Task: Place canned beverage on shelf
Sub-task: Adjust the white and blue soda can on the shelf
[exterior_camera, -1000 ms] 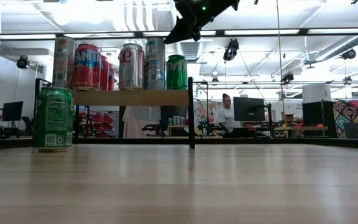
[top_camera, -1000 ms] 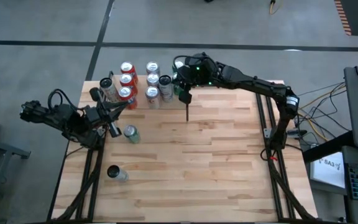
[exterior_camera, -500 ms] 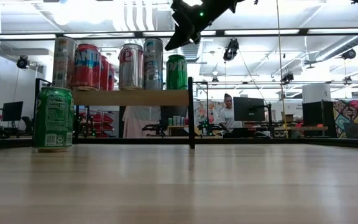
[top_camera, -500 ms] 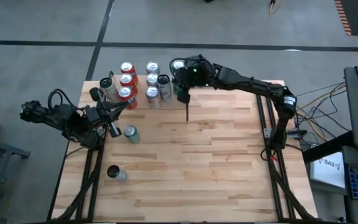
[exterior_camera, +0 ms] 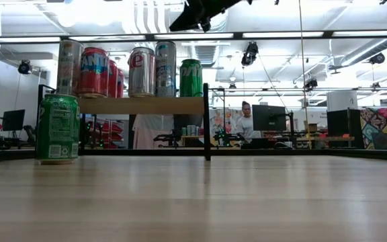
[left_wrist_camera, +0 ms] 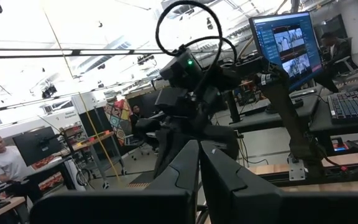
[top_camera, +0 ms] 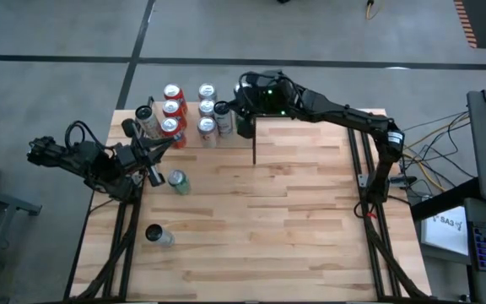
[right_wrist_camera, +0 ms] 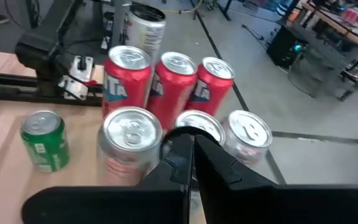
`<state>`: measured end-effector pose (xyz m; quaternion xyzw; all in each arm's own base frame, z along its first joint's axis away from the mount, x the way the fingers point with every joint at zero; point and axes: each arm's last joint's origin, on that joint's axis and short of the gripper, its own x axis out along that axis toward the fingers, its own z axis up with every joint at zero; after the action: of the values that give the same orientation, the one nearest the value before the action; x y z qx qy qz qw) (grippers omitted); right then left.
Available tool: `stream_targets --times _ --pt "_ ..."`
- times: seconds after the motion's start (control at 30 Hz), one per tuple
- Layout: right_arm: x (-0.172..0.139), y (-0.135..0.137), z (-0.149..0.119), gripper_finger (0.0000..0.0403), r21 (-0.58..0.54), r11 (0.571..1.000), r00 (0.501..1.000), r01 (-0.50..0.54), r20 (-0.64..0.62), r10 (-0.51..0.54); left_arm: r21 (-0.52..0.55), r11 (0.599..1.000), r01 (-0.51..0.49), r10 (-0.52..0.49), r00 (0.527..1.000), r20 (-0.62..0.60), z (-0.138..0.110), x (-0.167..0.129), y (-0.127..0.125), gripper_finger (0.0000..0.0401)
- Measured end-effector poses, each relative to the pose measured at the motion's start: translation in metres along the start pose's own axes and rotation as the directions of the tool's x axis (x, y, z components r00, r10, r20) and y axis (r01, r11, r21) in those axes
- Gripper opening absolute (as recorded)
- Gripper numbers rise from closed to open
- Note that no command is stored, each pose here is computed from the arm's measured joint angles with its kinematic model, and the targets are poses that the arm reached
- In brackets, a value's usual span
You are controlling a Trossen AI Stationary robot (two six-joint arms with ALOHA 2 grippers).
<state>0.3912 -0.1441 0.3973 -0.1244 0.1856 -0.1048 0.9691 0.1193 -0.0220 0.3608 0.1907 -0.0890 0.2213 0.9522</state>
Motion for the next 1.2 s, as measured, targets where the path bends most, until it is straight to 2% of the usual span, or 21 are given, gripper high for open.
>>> stream_targets --times 0.2,0.33,0.57,0.83,1.07,1.2 --pt "0.017 0.007 -0.005 0.0009 -0.001 1.000 1.000 -0.007 0.024 0.007 0.000 1.000 0.000 0.000 1.000 0.000 0.000 0.000 0.000 0.0000" --pt "0.023 0.015 -0.010 0.0009 -0.010 0.999 0.999 -0.033 -0.008 0.033 0.000 1.000 0.000 0.000 1.000 0.000 0.000 0.000 0.000 0.0000" --pt "0.021 0.015 -0.014 0.0009 -0.003 0.999 0.997 -0.042 -0.067 0.042 0.000 1.000 0.000 0.000 1.000 0.000 0.000 0.000 0.000 0.0000" --pt "0.013 0.015 -0.011 0.0009 -0.002 0.999 0.996 -0.043 -0.075 0.043 0.000 1.000 0.000 0.000 1.000 0.000 0.000 0.000 0.000 0.0000" --pt "0.002 0.004 0.010 0.0009 -0.057 0.998 1.000 0.014 -0.001 -0.014 0.000 1.000 0.000 0.000 1.000 0.000 0.000 0.000 0.000 0.0000" --pt "0.008 -0.015 0.009 0.0009 -0.067 0.996 0.998 0.060 0.009 -0.060 0.000 1.000 0.000 0.000 1.000 0.000 0.000 0.000 0.000 0.0000"
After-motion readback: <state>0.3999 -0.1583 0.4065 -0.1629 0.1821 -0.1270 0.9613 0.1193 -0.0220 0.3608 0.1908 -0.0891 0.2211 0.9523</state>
